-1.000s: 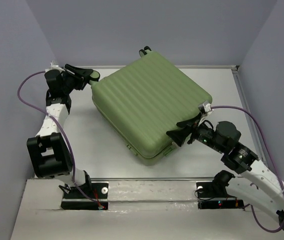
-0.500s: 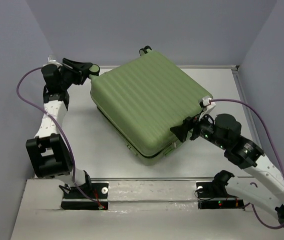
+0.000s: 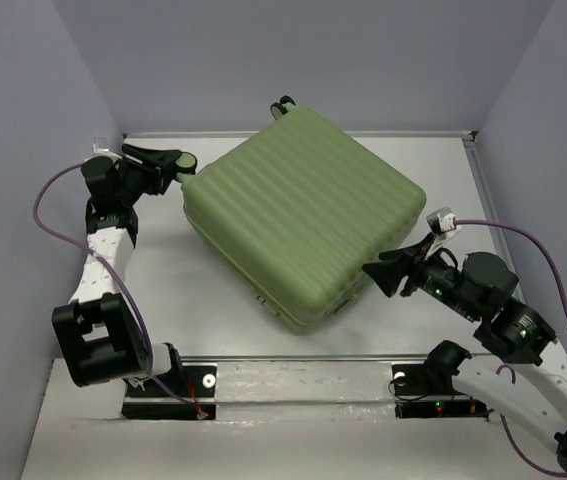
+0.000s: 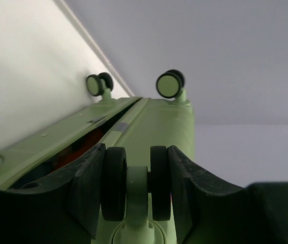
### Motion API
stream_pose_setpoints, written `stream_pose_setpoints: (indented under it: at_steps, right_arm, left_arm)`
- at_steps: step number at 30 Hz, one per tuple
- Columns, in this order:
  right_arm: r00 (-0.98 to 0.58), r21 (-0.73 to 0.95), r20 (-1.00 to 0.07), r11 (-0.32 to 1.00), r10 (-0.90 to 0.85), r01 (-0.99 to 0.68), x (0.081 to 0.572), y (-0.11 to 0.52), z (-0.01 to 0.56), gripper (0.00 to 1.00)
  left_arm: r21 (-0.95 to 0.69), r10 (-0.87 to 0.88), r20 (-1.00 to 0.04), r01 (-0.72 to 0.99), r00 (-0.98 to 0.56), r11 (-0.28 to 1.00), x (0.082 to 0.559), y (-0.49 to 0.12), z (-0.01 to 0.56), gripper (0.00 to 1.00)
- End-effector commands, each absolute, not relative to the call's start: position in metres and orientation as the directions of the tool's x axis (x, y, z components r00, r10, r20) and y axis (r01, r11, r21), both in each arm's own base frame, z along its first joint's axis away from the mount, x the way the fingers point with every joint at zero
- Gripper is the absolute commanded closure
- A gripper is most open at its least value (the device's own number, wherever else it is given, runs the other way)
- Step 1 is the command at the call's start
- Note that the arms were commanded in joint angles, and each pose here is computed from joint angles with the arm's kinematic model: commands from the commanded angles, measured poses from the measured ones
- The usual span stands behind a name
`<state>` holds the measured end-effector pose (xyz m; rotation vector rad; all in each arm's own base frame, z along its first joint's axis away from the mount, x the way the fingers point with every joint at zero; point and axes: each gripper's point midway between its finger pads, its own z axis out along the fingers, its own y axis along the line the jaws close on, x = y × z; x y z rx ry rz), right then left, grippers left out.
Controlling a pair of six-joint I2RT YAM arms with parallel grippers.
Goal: Pack the luggage
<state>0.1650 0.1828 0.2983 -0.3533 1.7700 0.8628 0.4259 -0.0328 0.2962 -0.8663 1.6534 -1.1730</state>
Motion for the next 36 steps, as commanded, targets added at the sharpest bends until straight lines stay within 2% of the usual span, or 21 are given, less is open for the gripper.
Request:
stream_pose_setpoints:
  at_steps: [1, 2, 3, 4, 8, 12, 16, 18, 19, 20, 22, 23, 28, 30, 34, 36]
  right_arm:
    - [-0.442, 0.422, -0.883, 0.677, 0.156, -0.603, 0.152, 0.182, 0.279, 0.53]
    - [-0.450, 0.423, -0.880, 0.680, 0.151, -0.599, 0.152, 0.182, 0.276, 0.56]
    - [-0.459, 0.422, -0.876, 0.696, 0.148, -0.581, 0.153, 0.179, 0.270, 0.65]
    - [-0.466, 0.424, -0.872, 0.703, 0.147, -0.572, 0.155, 0.179, 0.266, 0.67]
    - [-0.552, 0.454, -0.827, 0.700, 0.102, -0.551, 0.156, 0.191, 0.231, 0.68]
    - [-0.590, 0.472, -0.804, 0.689, 0.080, -0.550, 0.156, 0.200, 0.210, 0.74]
    - [-0.589, 0.484, -0.804, 0.662, 0.079, -0.572, 0.160, 0.211, 0.202, 0.73]
    - [-0.574, 0.482, -0.815, 0.648, 0.085, -0.589, 0.166, 0.218, 0.201, 0.73]
    - [-0.560, 0.480, -0.823, 0.641, 0.093, -0.599, 0.168, 0.221, 0.204, 0.73]
    - [-0.551, 0.470, -0.830, 0.640, 0.087, -0.607, 0.171, 0.224, 0.203, 0.73]
    - [-0.521, 0.460, -0.847, 0.639, 0.107, -0.616, 0.180, 0.228, 0.210, 0.73]
    - [-0.513, 0.450, -0.852, 0.645, 0.104, -0.618, 0.183, 0.228, 0.211, 0.73]
    - [-0.451, 0.382, -0.887, 0.711, 0.102, -0.590, 0.208, 0.227, 0.213, 0.76]
    - [-0.413, 0.349, -0.906, 0.719, 0.095, -0.601, 0.216, 0.228, 0.221, 0.77]
    - [-0.365, 0.312, -0.927, 0.710, 0.083, -0.631, 0.224, 0.235, 0.235, 0.75]
    - [-0.381, 0.328, -0.921, 0.690, 0.081, -0.645, 0.216, 0.236, 0.232, 0.69]
  left_arm:
    - [-0.951, -0.853, -0.305, 0.089, -0.423, 0.296, 0.416, -0.054, 0.303, 0.94]
    - [-0.950, -0.853, -0.308, 0.086, -0.421, 0.300, 0.416, -0.053, 0.300, 0.94]
    - [-0.951, -0.857, -0.303, 0.069, -0.417, 0.302, 0.420, -0.050, 0.293, 0.94]
    - [-0.950, -0.858, -0.302, 0.058, -0.416, 0.306, 0.421, -0.049, 0.287, 0.94]
    - [-0.942, -0.863, -0.321, 0.033, -0.391, 0.335, 0.433, -0.038, 0.274, 0.94]
    - [-0.942, -0.865, -0.318, 0.022, -0.389, 0.336, 0.448, -0.033, 0.271, 0.94]
    - [-0.941, -0.869, -0.310, -0.004, -0.386, 0.338, 0.462, -0.028, 0.261, 0.94]
    - [-0.937, -0.867, -0.318, -0.012, -0.384, 0.350, 0.461, -0.027, 0.255, 0.90]
    - [-0.934, -0.866, -0.326, -0.014, -0.378, 0.358, 0.459, -0.026, 0.253, 0.83]
    - [-0.924, -0.865, -0.346, -0.027, -0.365, 0.381, 0.458, -0.021, 0.246, 0.57]
    - [-0.910, -0.874, -0.371, -0.066, -0.315, 0.410, 0.454, -0.004, 0.245, 0.24]
    - [-0.901, -0.876, -0.390, -0.077, -0.283, 0.426, 0.452, 0.005, 0.248, 0.01]
    - [-0.800, -0.805, -0.592, -0.101, -0.036, 0.592, 0.411, 0.049, 0.315, 0.01]
    - [-0.779, -0.780, -0.626, -0.039, 0.016, 0.625, 0.381, 0.034, 0.340, 0.01]
    - [-0.751, -0.749, -0.660, 0.058, -0.051, 0.658, 0.325, -0.017, 0.327, 0.02]
    - [-0.721, -0.710, -0.693, 0.112, -0.124, 0.684, 0.293, -0.046, 0.299, 0.10]
